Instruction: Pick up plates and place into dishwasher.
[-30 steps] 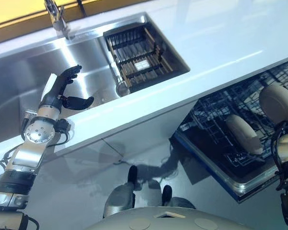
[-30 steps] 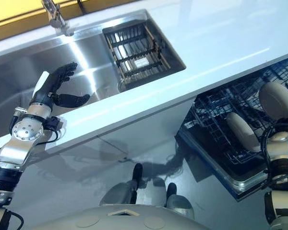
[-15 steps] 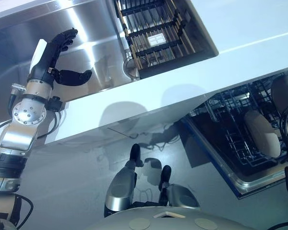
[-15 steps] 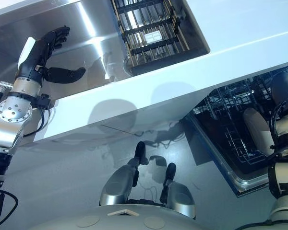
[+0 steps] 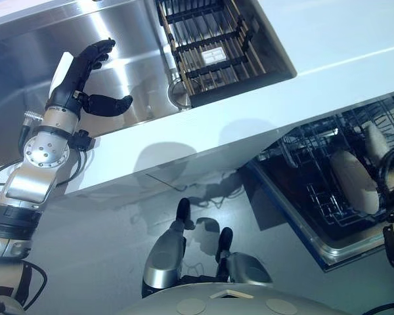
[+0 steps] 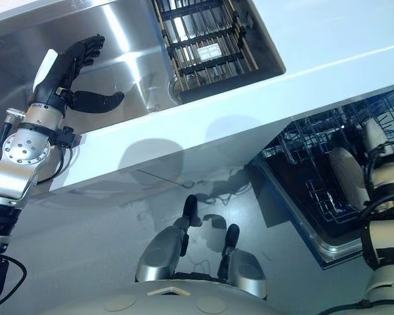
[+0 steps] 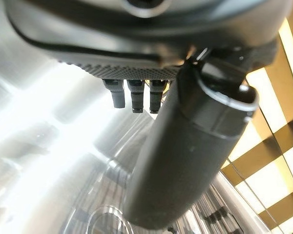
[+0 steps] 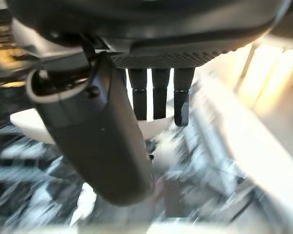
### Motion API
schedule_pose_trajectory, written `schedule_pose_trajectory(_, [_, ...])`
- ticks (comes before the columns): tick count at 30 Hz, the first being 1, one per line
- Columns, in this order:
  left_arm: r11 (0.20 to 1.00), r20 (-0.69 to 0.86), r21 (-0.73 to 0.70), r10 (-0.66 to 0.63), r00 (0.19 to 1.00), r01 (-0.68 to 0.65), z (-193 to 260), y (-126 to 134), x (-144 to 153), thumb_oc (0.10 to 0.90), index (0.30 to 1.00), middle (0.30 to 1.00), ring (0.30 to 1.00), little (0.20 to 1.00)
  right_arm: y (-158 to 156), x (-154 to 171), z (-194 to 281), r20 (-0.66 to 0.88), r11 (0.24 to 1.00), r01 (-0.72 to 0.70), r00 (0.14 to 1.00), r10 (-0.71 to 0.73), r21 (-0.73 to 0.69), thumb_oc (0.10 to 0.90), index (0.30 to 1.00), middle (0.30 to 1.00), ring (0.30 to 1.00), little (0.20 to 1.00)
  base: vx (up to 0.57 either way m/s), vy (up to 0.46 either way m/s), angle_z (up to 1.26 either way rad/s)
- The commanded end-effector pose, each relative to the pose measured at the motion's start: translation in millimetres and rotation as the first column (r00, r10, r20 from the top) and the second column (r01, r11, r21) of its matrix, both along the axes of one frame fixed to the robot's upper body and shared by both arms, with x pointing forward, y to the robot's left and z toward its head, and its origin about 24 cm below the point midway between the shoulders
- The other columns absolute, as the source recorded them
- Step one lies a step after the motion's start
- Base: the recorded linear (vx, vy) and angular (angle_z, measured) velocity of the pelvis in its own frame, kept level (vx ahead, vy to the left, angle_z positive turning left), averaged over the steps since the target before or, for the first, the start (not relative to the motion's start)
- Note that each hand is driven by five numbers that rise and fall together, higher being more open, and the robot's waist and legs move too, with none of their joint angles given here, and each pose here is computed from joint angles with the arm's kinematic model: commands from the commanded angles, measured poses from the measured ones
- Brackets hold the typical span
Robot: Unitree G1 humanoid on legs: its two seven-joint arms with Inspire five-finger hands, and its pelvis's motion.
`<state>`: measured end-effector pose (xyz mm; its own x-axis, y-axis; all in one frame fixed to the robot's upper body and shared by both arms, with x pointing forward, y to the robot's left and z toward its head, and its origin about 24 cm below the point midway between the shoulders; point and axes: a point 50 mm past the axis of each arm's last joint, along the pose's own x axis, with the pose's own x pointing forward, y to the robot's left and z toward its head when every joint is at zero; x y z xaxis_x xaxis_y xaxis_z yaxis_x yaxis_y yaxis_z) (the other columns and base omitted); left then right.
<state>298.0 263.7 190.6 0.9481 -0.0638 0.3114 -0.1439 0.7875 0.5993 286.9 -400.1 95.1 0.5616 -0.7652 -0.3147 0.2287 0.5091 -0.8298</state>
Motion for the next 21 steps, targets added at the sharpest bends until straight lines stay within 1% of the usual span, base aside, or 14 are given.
schedule_pose_trajectory(1, [0.999,0.147,-0.032,0.004,0.989,0.001,14.3,-4.6,-7.2,0.8,0.9,0.9,0.9,0.9,1.7,9.1,48.5,0.155,0.973,-0.03,0.986,0.067,-0.23,0.8,0.9,0.9,0.9,0.9,0.02,0.107,-0.11])
schedule_pose_trajectory(4, [0.999,0.126,-0.048,0.01,0.992,-0.004,4.3,-6.2,-9.4,0.8,0.9,0.9,0.9,0.9,15.4,12.7,58.4,0.273,0.953,-0.054,0.952,0.139,-0.298,0.8,0.9,0.9,0.9,0.9,0.03,0.103,-0.15])
schedule_pose_trajectory(7, [0.998,0.1,-0.066,0.019,0.995,-0.012,-6.8,-5.9,-12.7,0.8,0.9,0.9,0.9,0.9,24.6,7.8,67.3,0.341,0.922,-0.065,0.917,0.206,-0.383,0.8,0.9,0.9,0.9,0.9,0.04,0.11,-0.16])
schedule_pose_trajectory(14, [0.997,0.058,-0.082,0.021,0.998,-0.016,-20.7,-6.6,-17.0,0.8,0.9,0.9,0.9,0.9,28.9,-3.3,78.1,0.407,0.868,-0.058,0.866,0.29,-0.494,0.8,0.9,0.9,0.9,0.9,0.04,0.076,-0.08])
schedule_pose_trajectory(21, [0.996,0.036,-0.092,0.023,0.999,-0.02,-25.9,-6.5,-20.6,0.8,0.9,0.9,0.9,0.9,28.5,-13.2,83.4,0.444,0.85,-0.047,0.837,0.32,-0.524,0.8,0.9,0.9,0.9,0.9,0.02,0.07,-0.1])
